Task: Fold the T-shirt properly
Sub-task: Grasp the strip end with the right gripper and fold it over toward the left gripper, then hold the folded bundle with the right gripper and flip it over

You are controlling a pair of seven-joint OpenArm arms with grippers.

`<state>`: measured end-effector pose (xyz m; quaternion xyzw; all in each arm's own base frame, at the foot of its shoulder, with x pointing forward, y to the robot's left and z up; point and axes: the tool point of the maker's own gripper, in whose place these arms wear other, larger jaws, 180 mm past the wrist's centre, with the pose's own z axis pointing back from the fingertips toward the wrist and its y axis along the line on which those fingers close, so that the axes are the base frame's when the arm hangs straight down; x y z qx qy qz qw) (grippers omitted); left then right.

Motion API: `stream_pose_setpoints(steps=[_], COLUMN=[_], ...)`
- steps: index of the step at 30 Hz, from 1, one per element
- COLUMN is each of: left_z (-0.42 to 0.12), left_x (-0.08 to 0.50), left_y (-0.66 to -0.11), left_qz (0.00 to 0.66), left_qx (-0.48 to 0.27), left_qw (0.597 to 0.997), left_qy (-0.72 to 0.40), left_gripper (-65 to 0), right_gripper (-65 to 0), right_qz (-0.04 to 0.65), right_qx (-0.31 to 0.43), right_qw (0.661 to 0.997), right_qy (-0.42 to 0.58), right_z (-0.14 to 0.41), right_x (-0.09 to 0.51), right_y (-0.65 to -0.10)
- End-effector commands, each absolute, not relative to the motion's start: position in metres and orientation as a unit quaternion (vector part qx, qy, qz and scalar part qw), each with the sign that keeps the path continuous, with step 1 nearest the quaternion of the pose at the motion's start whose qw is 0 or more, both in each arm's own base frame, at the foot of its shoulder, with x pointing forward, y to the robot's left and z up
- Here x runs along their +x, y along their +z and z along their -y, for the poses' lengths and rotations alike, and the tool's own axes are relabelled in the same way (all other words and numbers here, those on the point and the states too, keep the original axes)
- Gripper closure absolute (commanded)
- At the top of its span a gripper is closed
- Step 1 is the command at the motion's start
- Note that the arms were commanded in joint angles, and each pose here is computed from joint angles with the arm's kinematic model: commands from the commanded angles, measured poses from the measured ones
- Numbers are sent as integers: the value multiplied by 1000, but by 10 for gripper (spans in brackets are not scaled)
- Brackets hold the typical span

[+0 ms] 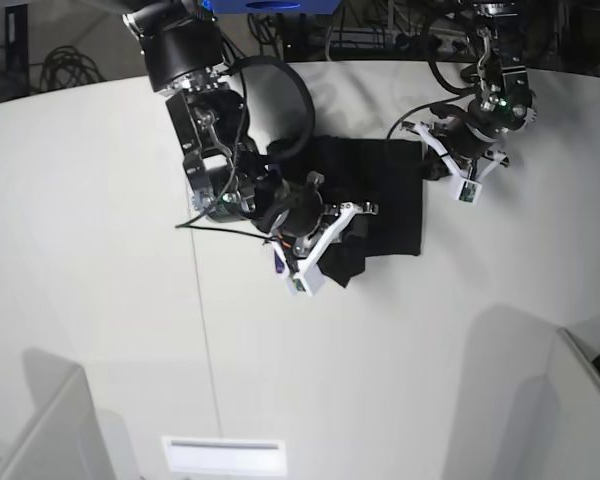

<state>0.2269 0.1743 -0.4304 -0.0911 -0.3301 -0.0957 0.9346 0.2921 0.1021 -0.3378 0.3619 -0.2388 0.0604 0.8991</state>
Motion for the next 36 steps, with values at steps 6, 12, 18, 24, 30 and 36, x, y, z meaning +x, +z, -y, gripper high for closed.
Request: stream_pose_setpoints(steps=[6, 12, 18, 24, 30, 36], left_z=[-180, -178, -221, -258, -266, -266], left_x=[208, 205, 195, 188, 186, 186], left_y=[-430, -422, -402, -396, -394, -394], left_qz=[307, 314, 330, 331, 331, 331], left_qx=[-71, -68, -17, 20, 29, 29], left_qw=[943, 940, 941, 943, 942, 943], left_qy=[-111, -117, -79, -43, -36, -36], left_gripper=[0, 0, 0, 0, 0, 0], right_gripper=[0, 0, 0, 0, 0, 0], right_qz=[267, 253, 260, 259, 261, 259], right_qx=[375, 361, 361, 368, 367, 367], right_qw=[885, 896, 894, 891, 891, 892], right_qy=[70, 59, 55, 53, 56, 55], right_z=[-119, -118, -118, -123, -124, -124], right_x=[299, 304, 307, 306, 310, 308], right_y=[-329, -352, -352, -349, -348, -349])
